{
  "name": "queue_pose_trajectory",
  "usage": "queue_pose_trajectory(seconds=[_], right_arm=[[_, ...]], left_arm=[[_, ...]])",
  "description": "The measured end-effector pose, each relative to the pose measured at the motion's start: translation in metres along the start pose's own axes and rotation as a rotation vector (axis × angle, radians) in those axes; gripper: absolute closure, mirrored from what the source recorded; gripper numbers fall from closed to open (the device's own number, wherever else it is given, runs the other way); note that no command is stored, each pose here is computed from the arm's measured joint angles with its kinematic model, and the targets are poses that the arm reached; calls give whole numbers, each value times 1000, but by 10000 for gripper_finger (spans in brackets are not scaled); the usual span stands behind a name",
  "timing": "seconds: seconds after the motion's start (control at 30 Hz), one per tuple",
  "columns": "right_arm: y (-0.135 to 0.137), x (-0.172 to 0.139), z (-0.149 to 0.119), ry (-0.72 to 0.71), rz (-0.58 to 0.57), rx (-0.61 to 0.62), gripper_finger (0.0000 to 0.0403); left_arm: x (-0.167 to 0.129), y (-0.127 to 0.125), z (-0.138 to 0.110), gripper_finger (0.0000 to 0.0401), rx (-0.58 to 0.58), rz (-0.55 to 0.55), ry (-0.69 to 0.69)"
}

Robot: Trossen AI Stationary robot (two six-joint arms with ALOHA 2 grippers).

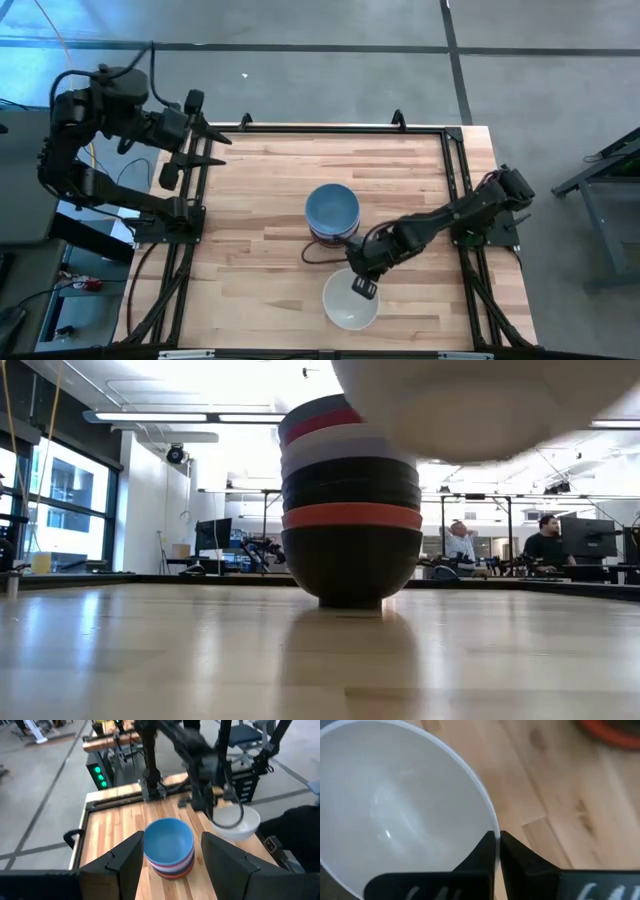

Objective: Nest bowls inside each other
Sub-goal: Stack the white bowl on the blue bowl

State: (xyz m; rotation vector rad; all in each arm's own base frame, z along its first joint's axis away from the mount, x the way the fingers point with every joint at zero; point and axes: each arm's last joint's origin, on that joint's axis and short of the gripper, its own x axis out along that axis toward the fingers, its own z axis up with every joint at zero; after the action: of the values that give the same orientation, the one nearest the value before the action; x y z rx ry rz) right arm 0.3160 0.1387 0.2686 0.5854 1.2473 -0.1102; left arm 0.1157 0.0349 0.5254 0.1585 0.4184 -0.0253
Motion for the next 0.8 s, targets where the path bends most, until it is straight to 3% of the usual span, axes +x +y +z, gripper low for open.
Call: queue_pose_trajectory(seconds=[0.4,0.6,0.8], right_arm=[[-19,-99,55,-53,-11,-25,402],[-45,-142,78,-126,-22,-26,403],[-72,-165,96,-148,-19,-20,403]], left_arm=[[25,-2,-34,213,12,-41,115],[17,-5,-36,213,25,-25,79],[8,-8,-35,213,36,-14,45]])
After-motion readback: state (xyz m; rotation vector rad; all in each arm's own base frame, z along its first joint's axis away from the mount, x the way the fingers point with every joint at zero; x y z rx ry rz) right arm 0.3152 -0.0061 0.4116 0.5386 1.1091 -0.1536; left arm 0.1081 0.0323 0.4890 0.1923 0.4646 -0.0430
